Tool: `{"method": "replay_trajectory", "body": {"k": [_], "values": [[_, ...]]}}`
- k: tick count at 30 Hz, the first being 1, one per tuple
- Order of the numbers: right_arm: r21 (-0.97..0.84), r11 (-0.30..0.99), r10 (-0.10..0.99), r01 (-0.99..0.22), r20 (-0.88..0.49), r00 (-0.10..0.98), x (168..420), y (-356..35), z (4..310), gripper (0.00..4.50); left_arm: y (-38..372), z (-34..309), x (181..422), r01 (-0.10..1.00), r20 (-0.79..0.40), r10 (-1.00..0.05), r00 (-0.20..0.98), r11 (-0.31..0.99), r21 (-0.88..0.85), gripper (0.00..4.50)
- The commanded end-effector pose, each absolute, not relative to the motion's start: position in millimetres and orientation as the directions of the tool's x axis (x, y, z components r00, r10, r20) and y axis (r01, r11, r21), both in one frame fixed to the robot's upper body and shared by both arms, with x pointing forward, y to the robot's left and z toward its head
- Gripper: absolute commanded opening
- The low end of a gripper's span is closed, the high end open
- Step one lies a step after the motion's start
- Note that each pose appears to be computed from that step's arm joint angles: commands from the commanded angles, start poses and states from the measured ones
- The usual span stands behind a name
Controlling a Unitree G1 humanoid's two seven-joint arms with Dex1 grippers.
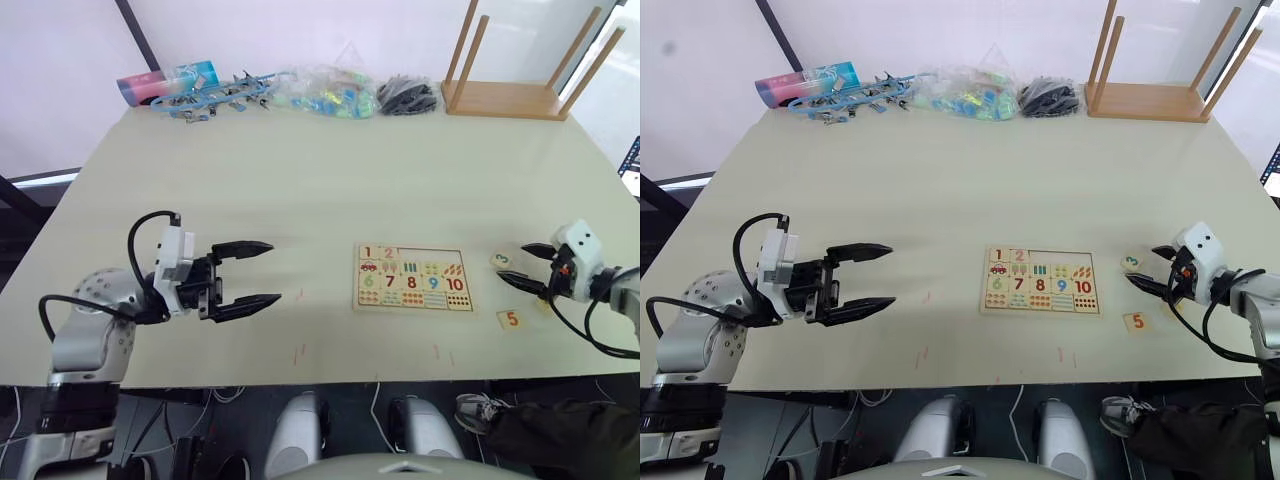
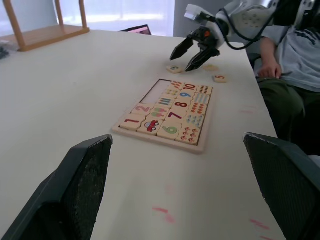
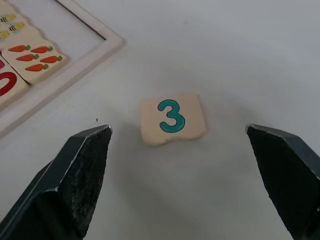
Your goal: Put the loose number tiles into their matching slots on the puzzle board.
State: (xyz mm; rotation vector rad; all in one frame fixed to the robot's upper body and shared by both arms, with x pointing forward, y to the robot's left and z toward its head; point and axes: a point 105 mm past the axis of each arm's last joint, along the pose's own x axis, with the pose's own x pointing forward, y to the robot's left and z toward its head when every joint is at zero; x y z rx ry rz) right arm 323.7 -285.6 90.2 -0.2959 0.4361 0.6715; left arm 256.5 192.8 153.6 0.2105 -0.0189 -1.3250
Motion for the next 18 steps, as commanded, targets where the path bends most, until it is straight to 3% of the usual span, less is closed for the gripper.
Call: {"method": "replay_trajectory", "body": {"k": [1, 10, 14, 18], "values": [[-0.151, 0.725, 0.524, -0.672, -0.514, 0.68, 330, -289, 96, 4.5, 191, 162, 255, 0.968, -0.111, -0.977, 0.185, 0.161, 0.193, 4.44], [-0.119, 0.655, 0.58, -0.746, -0.554, 0.597, 333, -280, 89, 4.5, 180, 161, 256, 0.976, -0.121, -0.987, 0.11, 0.084, 0.201, 4.44], [-0.108, 0.638, 0.593, -0.762, -0.563, 0.576, 330, -278, 85, 3.48, 180, 161, 257, 0.976, -0.118, -0.987, 0.106, 0.08, 0.204, 4.5], [-0.105, 0.64, 0.592, -0.761, -0.564, 0.576, 329, -278, 83, 1.56, 181, 160, 256, 0.976, -0.119, -0.987, 0.105, 0.079, 0.204, 4.5]]}}
